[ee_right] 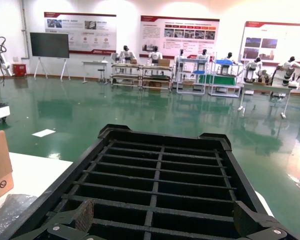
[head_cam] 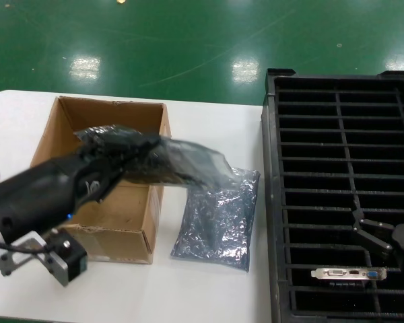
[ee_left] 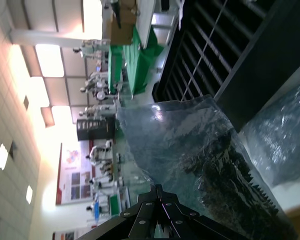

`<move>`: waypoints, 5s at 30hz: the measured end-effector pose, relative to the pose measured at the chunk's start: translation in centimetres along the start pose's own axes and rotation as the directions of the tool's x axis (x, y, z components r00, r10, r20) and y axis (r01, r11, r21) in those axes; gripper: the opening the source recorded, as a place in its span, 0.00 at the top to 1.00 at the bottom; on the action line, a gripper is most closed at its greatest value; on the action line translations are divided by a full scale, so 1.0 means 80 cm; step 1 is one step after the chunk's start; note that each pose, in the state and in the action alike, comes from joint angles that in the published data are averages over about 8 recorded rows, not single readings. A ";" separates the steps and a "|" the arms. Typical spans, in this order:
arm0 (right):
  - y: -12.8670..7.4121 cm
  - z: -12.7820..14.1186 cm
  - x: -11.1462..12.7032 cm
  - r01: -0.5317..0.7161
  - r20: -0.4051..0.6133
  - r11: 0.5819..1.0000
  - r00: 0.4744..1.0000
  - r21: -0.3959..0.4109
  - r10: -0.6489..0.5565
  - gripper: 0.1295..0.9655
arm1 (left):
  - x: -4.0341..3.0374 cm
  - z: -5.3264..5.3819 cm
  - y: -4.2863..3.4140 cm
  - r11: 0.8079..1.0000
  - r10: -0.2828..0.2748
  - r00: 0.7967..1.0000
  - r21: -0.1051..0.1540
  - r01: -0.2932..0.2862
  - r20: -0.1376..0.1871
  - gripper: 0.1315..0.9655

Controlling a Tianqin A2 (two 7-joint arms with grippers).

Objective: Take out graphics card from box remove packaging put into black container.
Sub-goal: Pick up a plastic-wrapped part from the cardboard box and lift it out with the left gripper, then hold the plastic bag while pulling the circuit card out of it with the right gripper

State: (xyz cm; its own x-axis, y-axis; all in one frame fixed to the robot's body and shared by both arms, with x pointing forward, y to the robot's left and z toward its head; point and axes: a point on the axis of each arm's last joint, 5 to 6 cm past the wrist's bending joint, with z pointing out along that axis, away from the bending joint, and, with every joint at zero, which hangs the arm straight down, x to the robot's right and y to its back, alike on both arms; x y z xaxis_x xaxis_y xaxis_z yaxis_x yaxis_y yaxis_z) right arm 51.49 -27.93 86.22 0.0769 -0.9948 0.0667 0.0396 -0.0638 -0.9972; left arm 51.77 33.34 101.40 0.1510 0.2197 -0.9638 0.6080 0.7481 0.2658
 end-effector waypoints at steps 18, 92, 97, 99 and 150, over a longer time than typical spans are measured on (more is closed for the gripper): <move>0.000 0.000 0.001 -0.001 -0.001 1.000 1.000 -0.001 0.001 0.00 | 0.0088 0.000 -0.0172 0.998 0.014 1.000 0.063 -0.013 -0.018 0.99; -0.060 0.025 -0.027 0.306 0.555 0.905 0.716 0.297 -0.424 0.94 | 0.0088 0.000 -0.0172 0.998 0.014 1.000 0.063 -0.013 -0.018 0.99; -0.063 0.037 -0.035 0.328 0.548 0.891 0.703 0.315 -0.453 0.97 | 0.0088 0.000 -0.0172 0.998 0.014 1.000 0.063 -0.013 -0.018 0.99; -0.064 0.043 -0.040 0.338 0.546 0.884 0.697 0.322 -0.465 0.99 | 0.0088 0.000 -0.0172 0.998 0.014 1.000 0.063 -0.013 -0.018 0.99; -0.106 0.073 -0.064 0.412 0.629 0.793 0.484 0.449 -0.608 0.99 | 0.0088 0.000 -0.0172 0.998 0.014 1.000 0.063 -0.013 -0.018 0.99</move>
State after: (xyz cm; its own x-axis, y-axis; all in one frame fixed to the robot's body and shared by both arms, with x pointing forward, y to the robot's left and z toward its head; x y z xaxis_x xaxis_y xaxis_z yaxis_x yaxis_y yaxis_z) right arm 56.61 -21.83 94.58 0.6402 -0.3927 0.6602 0.5108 -0.4243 -0.7477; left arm 51.05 32.45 100.36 0.1452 0.2419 -0.9594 0.6536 0.7045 0.2766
